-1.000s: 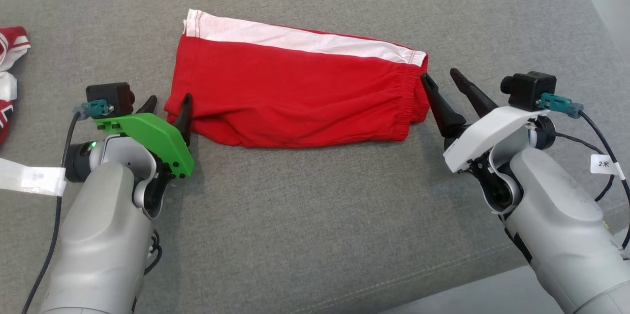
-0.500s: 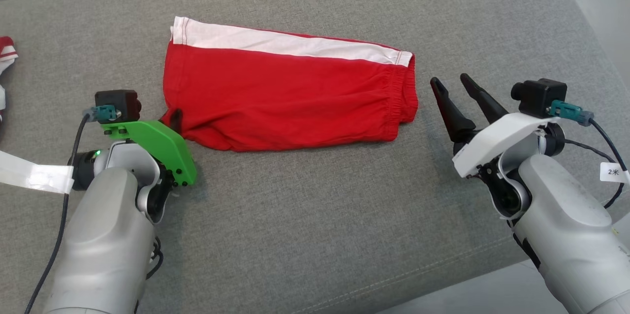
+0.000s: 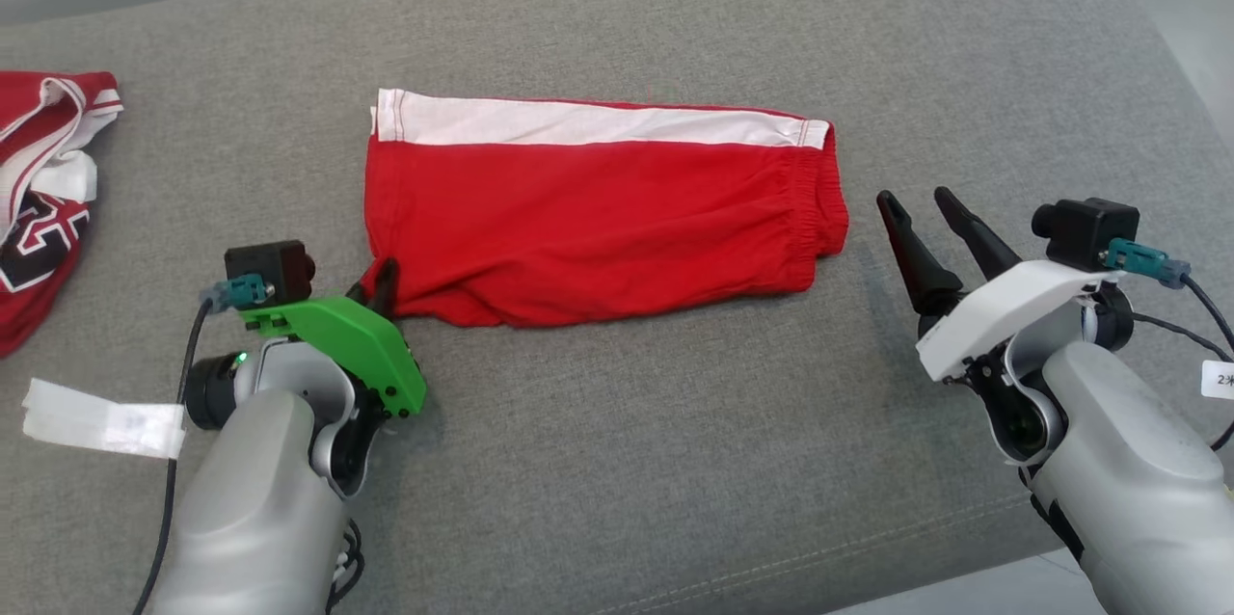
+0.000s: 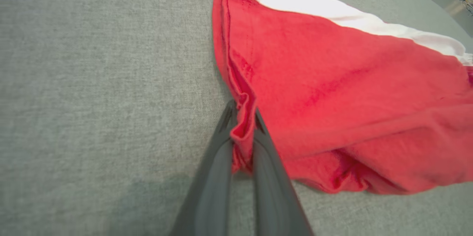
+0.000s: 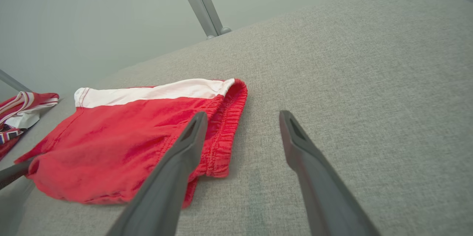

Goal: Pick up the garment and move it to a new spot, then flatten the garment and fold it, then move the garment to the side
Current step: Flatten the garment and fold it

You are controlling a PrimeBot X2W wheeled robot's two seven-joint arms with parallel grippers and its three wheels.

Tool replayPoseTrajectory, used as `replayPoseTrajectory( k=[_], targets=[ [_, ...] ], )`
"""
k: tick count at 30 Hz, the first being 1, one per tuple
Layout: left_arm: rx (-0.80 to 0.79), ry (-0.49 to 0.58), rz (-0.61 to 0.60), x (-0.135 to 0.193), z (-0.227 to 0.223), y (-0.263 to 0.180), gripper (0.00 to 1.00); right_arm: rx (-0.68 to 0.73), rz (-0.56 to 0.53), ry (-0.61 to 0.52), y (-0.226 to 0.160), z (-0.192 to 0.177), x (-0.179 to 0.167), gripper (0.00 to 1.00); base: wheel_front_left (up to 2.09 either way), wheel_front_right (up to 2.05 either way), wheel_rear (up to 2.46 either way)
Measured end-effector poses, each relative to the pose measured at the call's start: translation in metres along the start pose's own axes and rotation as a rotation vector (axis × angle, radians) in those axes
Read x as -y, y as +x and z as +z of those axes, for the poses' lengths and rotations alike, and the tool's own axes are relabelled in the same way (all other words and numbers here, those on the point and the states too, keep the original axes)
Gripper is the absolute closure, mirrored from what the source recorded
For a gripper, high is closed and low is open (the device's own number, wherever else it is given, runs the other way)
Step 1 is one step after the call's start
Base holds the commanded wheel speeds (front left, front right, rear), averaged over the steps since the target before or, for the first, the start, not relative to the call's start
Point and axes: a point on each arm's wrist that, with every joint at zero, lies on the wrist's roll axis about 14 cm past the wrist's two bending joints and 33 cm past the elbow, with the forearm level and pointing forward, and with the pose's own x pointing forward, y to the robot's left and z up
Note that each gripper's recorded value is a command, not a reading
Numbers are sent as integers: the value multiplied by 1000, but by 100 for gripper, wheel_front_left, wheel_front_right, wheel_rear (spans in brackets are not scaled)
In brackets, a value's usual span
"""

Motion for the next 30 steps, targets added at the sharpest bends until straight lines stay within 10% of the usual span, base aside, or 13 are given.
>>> replayPoseTrajectory(
  k=[21,22,23,30],
  targets=[
    [145,-114,-18,10,-16,-75,98,-174,59,126,11,-23,-35,0,0,0,0],
    [158,-117,-7,8,-14,-78,64,-184,59,135,12,-24,-37,0,0,0,0],
    [168,-117,6,5,-13,-80,0,-193,58,143,14,-25,-38,0,0,0,0],
    [282,-123,68,-5,12,-92,0,-249,30,204,23,-30,-39,0,0,0,0]
  ],
)
